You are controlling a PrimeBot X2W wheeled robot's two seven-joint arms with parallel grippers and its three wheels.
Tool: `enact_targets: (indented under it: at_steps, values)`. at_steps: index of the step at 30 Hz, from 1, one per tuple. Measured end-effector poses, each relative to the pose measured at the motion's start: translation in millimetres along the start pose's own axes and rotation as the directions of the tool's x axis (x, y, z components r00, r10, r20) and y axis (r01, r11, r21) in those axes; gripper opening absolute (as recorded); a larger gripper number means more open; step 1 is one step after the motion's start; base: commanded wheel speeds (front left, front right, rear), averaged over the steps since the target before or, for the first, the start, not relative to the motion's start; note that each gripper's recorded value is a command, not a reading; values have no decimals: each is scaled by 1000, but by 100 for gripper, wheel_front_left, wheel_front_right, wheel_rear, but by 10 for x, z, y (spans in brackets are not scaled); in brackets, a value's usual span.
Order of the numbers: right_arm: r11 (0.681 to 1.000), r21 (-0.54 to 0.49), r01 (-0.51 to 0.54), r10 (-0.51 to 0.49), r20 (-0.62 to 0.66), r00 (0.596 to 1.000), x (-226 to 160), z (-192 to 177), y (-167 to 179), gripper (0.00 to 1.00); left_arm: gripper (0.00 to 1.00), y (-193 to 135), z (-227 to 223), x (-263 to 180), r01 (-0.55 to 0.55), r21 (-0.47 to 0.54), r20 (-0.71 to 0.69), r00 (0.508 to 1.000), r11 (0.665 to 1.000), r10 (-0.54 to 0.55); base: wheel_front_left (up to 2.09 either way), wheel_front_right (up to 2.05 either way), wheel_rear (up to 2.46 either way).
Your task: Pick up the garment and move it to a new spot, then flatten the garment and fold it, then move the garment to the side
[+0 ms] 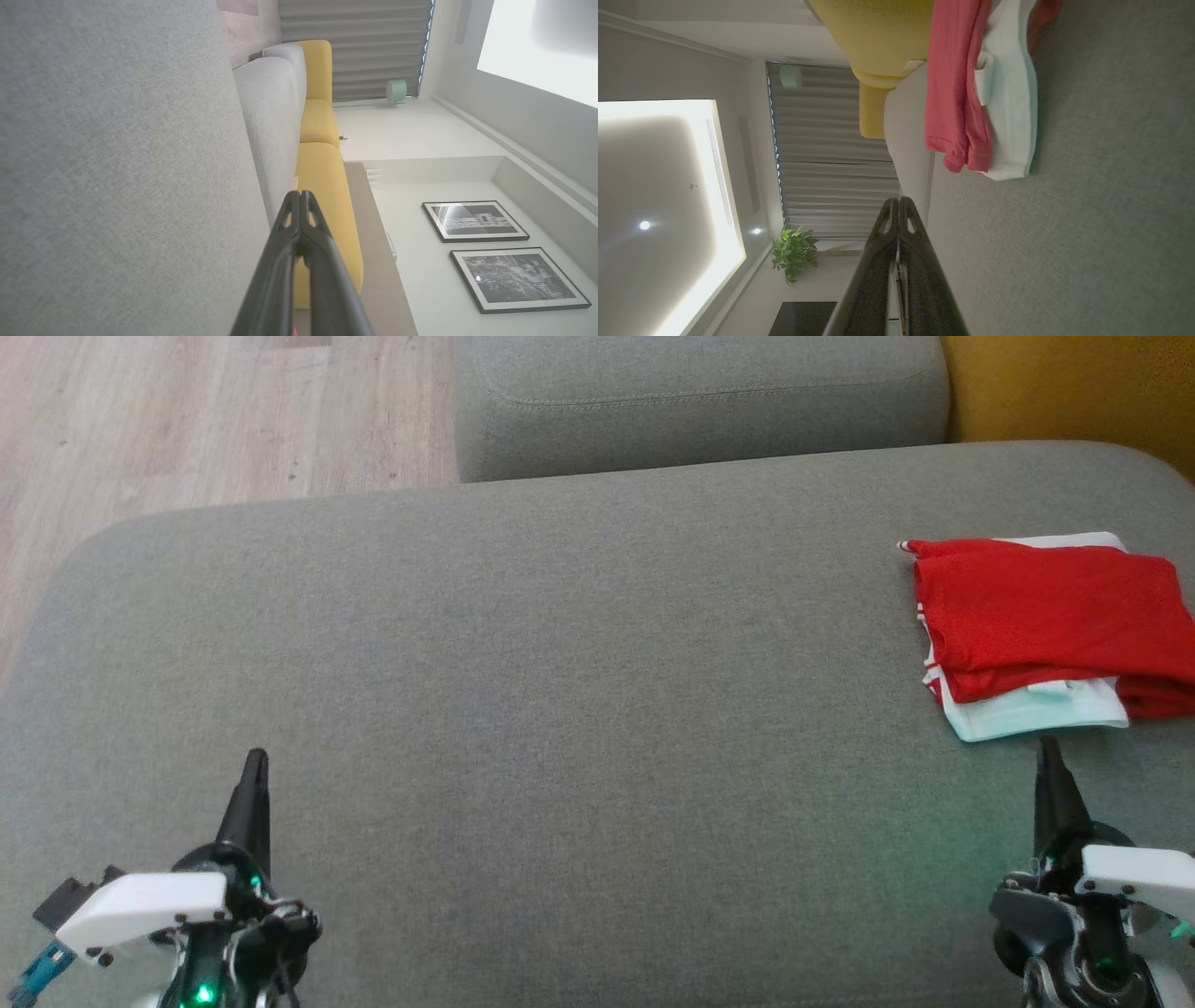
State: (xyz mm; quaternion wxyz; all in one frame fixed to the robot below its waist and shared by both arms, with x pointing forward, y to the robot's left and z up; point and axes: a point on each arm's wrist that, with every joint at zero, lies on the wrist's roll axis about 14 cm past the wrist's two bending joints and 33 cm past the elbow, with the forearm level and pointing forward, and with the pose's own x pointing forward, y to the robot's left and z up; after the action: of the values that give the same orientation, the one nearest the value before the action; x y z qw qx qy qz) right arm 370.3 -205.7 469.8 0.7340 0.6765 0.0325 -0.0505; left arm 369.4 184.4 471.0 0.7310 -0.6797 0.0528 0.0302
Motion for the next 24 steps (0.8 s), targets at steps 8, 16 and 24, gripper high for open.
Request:
enact_targets:
  at_steps: [8, 16, 24]
  values:
    - [996, 84, -16, 16, 2, 1000, 5, 25, 35, 0, 0, -56, 18, 33, 22, -79, 0, 1000, 997, -23, 0, 0, 0]
    - [996, 85, -16, 16, 2, 1000, 5, 26, 36, 0, 0, -55, 18, 32, 23, -81, -2, 1000, 996, -23, 0, 0, 0]
    - [996, 85, -16, 16, 2, 1000, 5, 26, 36, 0, 0, -56, 18, 32, 23, -82, -3, 1000, 996, -23, 0, 0, 0]
